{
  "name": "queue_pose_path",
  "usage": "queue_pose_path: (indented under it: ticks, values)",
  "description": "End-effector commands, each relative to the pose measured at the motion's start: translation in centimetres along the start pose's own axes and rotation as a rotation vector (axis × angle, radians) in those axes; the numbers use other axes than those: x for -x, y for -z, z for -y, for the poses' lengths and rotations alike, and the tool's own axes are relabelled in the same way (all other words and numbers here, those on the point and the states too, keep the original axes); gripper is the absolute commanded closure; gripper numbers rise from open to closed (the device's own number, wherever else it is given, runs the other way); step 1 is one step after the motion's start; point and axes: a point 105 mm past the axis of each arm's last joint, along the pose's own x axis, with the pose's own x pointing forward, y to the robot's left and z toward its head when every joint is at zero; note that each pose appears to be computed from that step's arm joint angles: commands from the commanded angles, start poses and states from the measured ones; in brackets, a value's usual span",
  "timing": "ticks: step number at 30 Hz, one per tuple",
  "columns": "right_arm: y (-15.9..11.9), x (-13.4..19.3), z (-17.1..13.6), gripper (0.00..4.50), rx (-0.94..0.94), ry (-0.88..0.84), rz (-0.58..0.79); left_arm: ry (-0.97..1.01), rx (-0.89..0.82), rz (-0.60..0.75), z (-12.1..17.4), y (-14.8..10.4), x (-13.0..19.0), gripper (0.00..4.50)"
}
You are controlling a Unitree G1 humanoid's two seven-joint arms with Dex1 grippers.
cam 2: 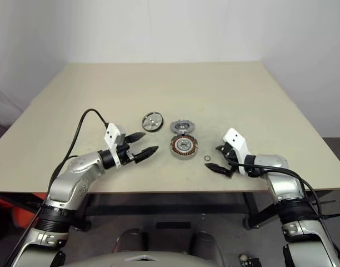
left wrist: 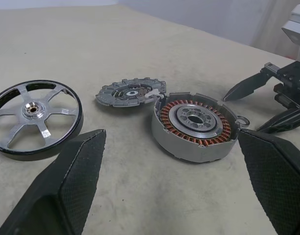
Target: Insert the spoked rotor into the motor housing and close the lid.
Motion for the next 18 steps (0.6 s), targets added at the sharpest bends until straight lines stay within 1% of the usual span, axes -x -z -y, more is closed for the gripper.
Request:
queue_pose_path:
  ticks: [1,3,5,12,18]
  values:
    - [-1.07,-0.07,0.40,0.02,0.036,0.006,0.022,0.006,-0.038,0.042,0.22,-1.33,0.00,0.00]
    - [-1.11,-0.10,0.40,0.40,0.033,0.004,0.024,0.005,-0.037,0.040,0.24,-1.25,0.03,0.00]
    - [-1.10,-0.10,0.34,0.92,0.032,-0.001,0.025,0.005,-0.036,0.039,0.27,-1.24,0.04,0.00]
    - [-1.04,-0.31,0.14,3.44,0.036,-0.007,0.020,-0.003,-0.035,0.037,0.05,-1.22,0.16,0.00]
    - [-1.28,-0.78,-0.30,3.44,0.039,-0.022,0.026,-0.008,-0.036,0.036,-0.07,-1.27,0.20,0.00]
